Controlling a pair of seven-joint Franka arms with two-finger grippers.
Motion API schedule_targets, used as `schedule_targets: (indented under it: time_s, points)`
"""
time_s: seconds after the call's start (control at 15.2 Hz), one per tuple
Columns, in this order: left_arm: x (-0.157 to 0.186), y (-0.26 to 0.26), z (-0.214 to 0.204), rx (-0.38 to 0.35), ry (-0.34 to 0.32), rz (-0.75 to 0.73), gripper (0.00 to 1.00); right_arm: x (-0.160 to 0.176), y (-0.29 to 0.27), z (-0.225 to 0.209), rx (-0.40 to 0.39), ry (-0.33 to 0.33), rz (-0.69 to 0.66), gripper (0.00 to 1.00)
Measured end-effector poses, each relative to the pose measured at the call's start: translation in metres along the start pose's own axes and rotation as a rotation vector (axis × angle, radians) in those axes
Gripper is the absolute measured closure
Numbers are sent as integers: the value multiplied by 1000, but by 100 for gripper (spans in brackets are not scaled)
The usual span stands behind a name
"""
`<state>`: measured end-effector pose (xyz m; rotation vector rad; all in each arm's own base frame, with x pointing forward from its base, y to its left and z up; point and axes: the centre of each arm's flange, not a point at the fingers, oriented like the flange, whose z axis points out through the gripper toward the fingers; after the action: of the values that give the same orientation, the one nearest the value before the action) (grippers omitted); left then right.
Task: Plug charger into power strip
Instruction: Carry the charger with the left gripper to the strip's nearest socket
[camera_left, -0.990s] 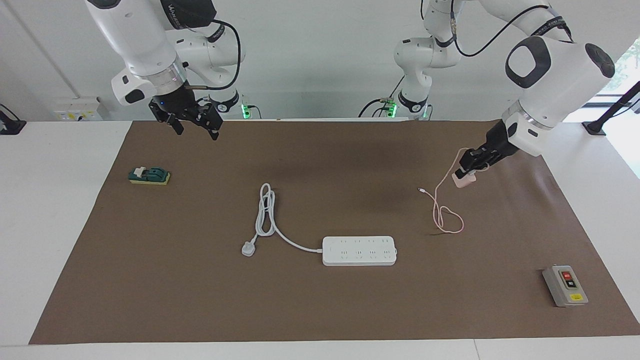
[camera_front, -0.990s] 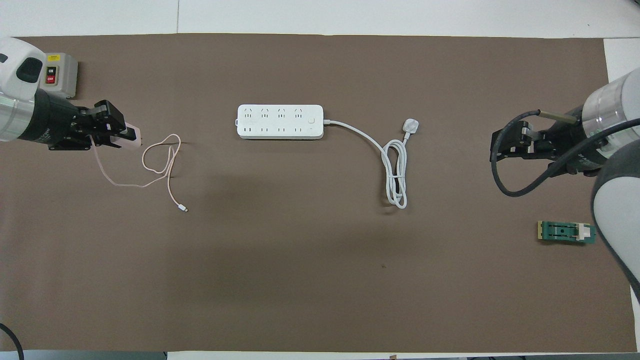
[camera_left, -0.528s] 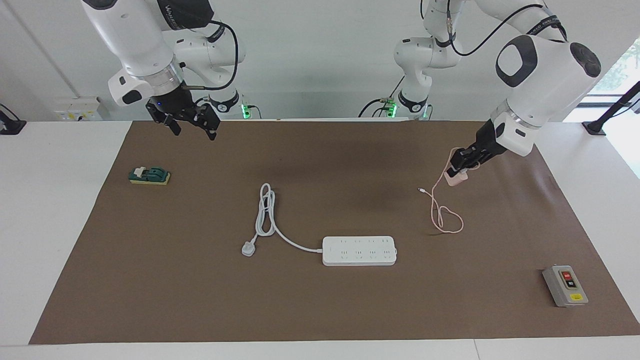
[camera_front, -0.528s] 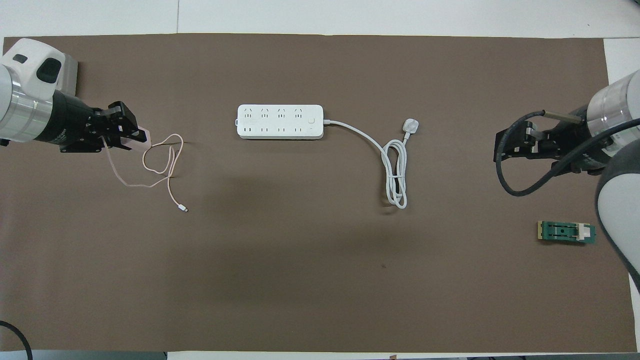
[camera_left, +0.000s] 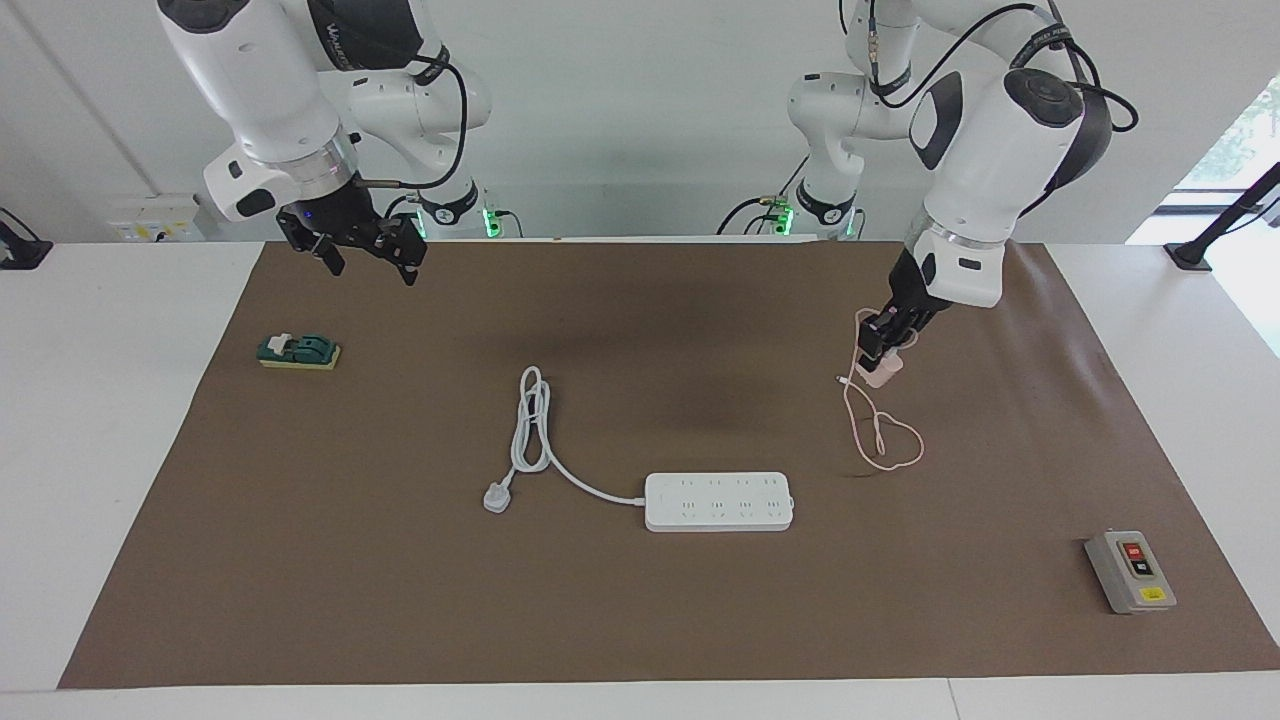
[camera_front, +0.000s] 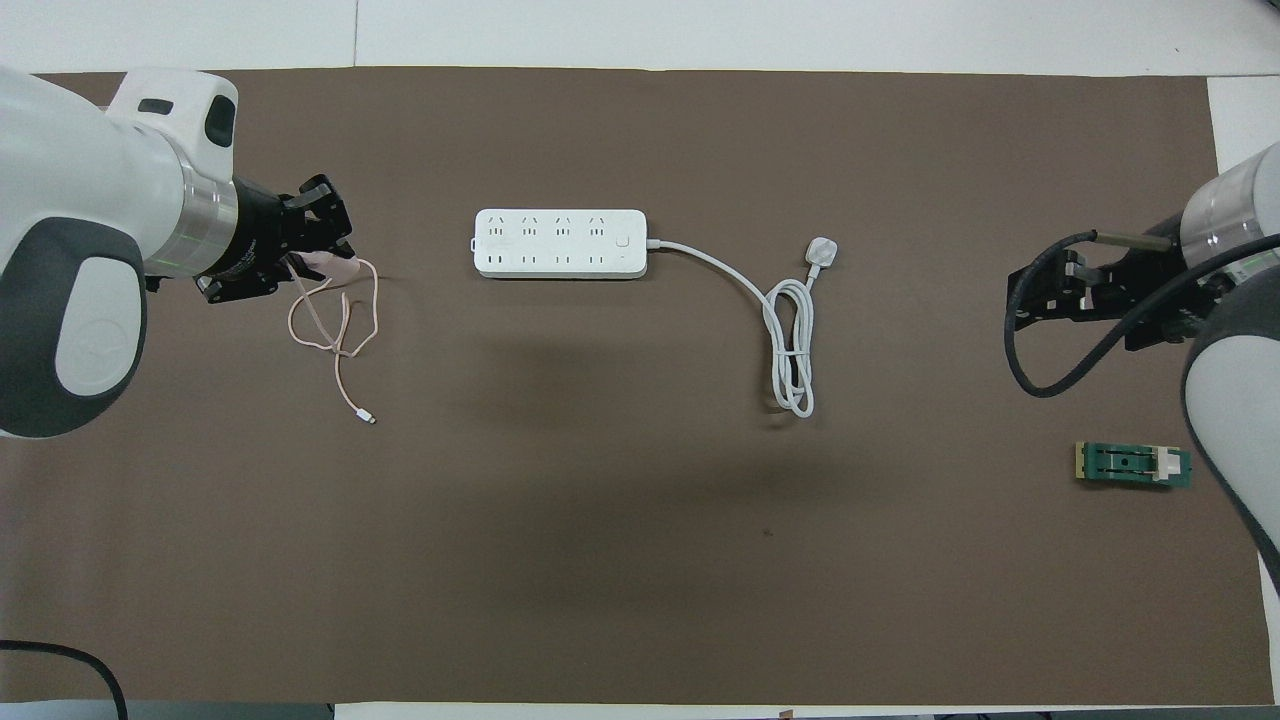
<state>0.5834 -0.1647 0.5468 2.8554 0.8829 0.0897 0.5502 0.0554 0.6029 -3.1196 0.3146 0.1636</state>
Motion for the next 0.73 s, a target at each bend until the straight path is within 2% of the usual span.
schedule_targets:
  time_s: [0.2,0.46,0.73]
  points:
    - [-1,0,0,3,-1,-156,69,3,5,5,-5,-19,-2,0]
    - [-4,-6,8,82,18,-394,69,3,11,6,-7,-33,8,0]
    - [-20,11,29,73,40,-616,69,3,14,6,-6,-34,12,0]
